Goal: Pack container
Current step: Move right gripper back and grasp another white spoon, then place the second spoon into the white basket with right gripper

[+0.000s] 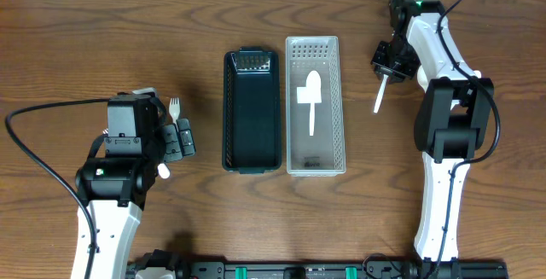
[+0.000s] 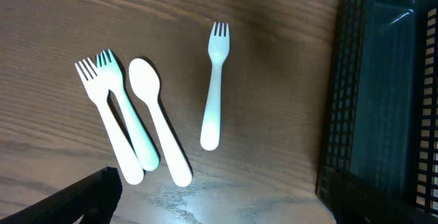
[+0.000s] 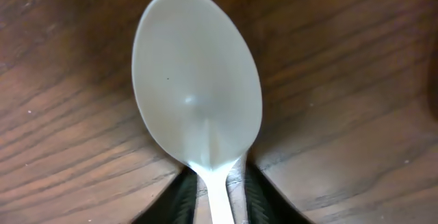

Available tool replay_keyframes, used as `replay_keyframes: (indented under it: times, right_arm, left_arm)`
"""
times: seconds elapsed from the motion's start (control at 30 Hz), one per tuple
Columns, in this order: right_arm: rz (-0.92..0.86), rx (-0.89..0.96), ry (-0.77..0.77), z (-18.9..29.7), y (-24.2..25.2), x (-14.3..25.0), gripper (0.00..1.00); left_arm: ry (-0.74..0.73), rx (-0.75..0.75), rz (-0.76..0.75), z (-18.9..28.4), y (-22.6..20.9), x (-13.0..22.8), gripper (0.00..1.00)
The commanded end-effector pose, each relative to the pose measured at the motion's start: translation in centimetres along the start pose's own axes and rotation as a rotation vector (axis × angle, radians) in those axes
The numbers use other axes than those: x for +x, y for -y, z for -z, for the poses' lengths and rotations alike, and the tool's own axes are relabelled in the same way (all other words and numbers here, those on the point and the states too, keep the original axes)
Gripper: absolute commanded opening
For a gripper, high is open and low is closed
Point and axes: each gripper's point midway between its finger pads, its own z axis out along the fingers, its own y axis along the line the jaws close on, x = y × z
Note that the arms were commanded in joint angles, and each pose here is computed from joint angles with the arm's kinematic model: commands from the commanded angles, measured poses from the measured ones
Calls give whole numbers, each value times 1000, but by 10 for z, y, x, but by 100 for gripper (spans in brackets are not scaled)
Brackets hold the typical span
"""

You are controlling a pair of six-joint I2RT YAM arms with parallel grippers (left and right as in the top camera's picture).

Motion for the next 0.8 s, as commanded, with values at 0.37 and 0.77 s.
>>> replay_keyframes:
  times: [0.37,0.77]
  right_arm:
    - [35,-11,30,45,-3,4,1]
    - [284,-210,323,226,-73,71,1]
  left_arm:
    - [21,-5,5,4,-1,-8,98]
    - [21,-4,5,4,-1,-8,98]
